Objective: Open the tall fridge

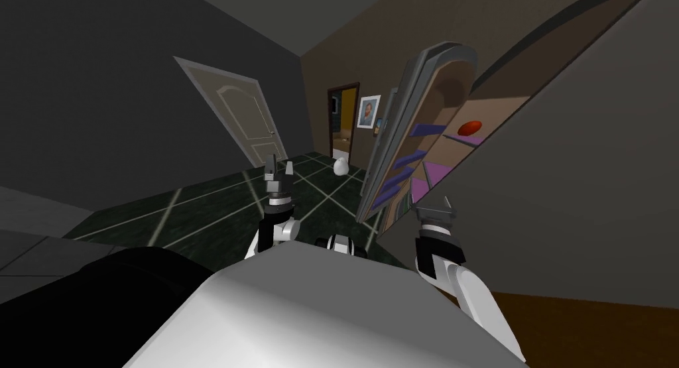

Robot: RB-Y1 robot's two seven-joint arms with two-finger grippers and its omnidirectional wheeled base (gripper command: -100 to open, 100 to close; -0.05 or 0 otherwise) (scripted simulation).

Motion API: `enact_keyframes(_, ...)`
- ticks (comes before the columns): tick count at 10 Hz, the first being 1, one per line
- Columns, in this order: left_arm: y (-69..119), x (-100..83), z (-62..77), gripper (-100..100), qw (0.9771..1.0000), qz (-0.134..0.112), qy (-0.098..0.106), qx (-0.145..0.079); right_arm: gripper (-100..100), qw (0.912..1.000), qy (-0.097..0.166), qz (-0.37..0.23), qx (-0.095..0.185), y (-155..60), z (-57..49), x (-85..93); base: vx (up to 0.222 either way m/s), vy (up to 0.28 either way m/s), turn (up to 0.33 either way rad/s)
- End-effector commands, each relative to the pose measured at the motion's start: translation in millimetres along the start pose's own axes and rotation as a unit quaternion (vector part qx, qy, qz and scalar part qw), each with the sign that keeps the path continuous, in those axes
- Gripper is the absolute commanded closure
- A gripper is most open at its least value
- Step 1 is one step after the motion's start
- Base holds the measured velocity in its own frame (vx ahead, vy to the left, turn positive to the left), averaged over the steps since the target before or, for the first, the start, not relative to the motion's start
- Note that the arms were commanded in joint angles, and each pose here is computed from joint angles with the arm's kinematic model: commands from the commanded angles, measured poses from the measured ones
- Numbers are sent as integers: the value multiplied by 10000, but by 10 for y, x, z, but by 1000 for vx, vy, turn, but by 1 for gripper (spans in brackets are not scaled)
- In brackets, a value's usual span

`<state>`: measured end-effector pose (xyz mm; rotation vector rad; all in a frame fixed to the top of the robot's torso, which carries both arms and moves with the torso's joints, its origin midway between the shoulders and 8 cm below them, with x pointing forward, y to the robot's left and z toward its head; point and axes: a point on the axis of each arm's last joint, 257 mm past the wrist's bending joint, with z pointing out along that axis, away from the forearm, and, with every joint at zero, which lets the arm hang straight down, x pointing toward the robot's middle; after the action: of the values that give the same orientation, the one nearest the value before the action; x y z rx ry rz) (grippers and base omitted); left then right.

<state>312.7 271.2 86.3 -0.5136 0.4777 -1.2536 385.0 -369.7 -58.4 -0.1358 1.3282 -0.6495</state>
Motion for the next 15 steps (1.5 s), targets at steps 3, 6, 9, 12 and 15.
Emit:
enact_keyframes(3,0,0,0,0,10000,0,0,0,-100,9940,106,-995,439,-252,6,37,77,4,101)
enact_keyframes(6,0,0,0,0,10000,0,0,0,-100,9858,137,-1538,662,-378,-1,23,84,1,80)
enact_keyframes(9,0,0,0,0,10000,0,0,0,-100,9757,182,-1999,873,-498,-13,9,62,5,51)
enact_keyframes(12,0,0,0,0,10000,0,0,0,-100,9643,232,-2408,1074,-611,-29,-7,69,5,48)
enact_keyframes(15,0,0,0,0,10000,0,0,0,-100,9401,353,-3072,1435,-818,-69,-35,76,4,75)
